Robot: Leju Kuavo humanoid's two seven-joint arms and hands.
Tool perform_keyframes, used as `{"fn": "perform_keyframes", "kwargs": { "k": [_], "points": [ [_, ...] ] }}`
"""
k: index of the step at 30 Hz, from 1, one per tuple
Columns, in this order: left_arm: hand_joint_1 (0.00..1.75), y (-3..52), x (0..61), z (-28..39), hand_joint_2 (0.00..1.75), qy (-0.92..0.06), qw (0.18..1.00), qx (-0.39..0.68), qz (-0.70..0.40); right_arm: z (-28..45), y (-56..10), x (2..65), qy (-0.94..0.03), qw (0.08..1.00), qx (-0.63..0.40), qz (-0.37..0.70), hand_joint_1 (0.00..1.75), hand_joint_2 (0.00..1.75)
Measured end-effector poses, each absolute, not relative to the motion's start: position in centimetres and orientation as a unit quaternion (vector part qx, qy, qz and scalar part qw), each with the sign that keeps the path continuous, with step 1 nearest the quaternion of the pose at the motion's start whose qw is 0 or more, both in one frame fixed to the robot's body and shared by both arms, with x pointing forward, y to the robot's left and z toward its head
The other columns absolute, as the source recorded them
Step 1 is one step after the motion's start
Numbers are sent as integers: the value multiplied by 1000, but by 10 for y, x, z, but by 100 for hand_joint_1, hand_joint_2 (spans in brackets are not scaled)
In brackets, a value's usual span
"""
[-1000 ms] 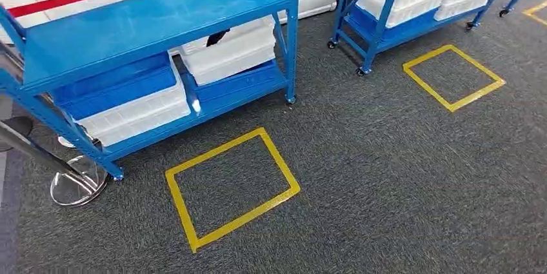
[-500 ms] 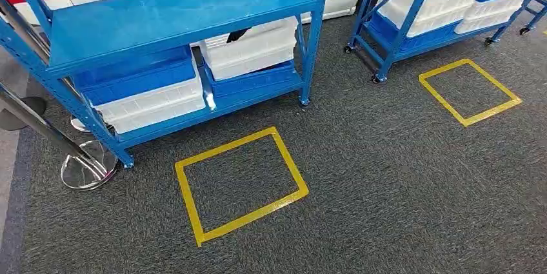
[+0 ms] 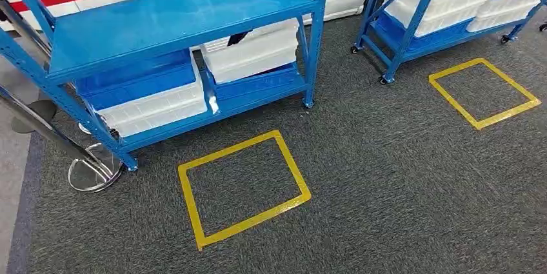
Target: Take the parts from the cabinet and place them on the table.
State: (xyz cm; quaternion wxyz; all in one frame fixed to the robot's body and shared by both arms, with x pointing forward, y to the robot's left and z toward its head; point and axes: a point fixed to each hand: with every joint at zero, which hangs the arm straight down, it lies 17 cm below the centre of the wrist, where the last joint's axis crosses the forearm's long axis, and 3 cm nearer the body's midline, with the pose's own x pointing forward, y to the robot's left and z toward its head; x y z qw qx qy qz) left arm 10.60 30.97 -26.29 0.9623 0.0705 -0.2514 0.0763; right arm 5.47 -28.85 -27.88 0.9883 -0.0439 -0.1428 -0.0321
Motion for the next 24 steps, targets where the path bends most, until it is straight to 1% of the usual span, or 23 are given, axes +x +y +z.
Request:
{"fn": "perform_keyframes", "kwargs": {
  "k": [20,24],
  "points": [
    [0,307,103,-263,0,-250,963,65,75,-278,-287,60,-148,987,-34,-45,0,0],
    [0,303,100,-264,0,-248,964,63,74,-279,-290,46,-137,989,-34,-41,0,0]
  ]
}}
